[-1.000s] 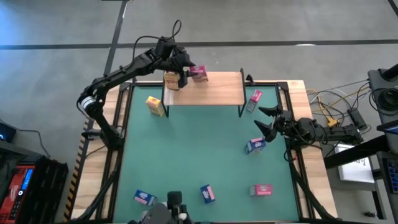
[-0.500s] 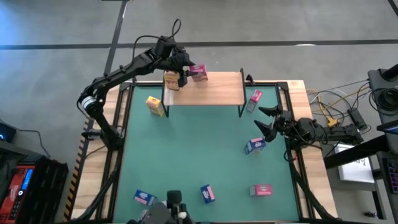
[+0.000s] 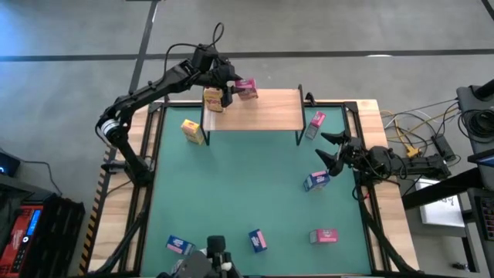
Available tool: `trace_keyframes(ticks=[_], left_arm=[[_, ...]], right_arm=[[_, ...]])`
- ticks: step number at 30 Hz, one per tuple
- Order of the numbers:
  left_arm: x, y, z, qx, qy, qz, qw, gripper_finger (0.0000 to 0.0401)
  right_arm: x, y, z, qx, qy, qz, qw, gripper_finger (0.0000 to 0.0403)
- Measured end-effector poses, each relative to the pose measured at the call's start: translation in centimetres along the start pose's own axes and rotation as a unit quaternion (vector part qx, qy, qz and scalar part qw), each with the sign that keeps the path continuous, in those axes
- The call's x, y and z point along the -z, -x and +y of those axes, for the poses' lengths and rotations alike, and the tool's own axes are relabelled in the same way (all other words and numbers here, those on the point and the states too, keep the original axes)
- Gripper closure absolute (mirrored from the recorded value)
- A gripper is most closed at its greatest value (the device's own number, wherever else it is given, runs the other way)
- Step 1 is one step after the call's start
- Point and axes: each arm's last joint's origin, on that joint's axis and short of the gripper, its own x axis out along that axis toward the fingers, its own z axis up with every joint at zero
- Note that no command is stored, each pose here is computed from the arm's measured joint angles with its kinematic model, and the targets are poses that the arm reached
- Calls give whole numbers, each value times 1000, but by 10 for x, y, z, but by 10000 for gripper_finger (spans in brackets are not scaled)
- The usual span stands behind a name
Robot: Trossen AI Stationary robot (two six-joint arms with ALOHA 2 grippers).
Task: Stack cereal on shelf
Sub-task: Put the middle left purple cereal box on the shelf
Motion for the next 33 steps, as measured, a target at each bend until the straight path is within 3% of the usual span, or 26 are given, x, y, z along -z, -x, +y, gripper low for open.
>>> trace_keyframes(ticks=[33], left_arm=[[6,-12,5,-10,11,3,1000,236]], right_arm=[[0,0,0,0,0,0,1000,19]])
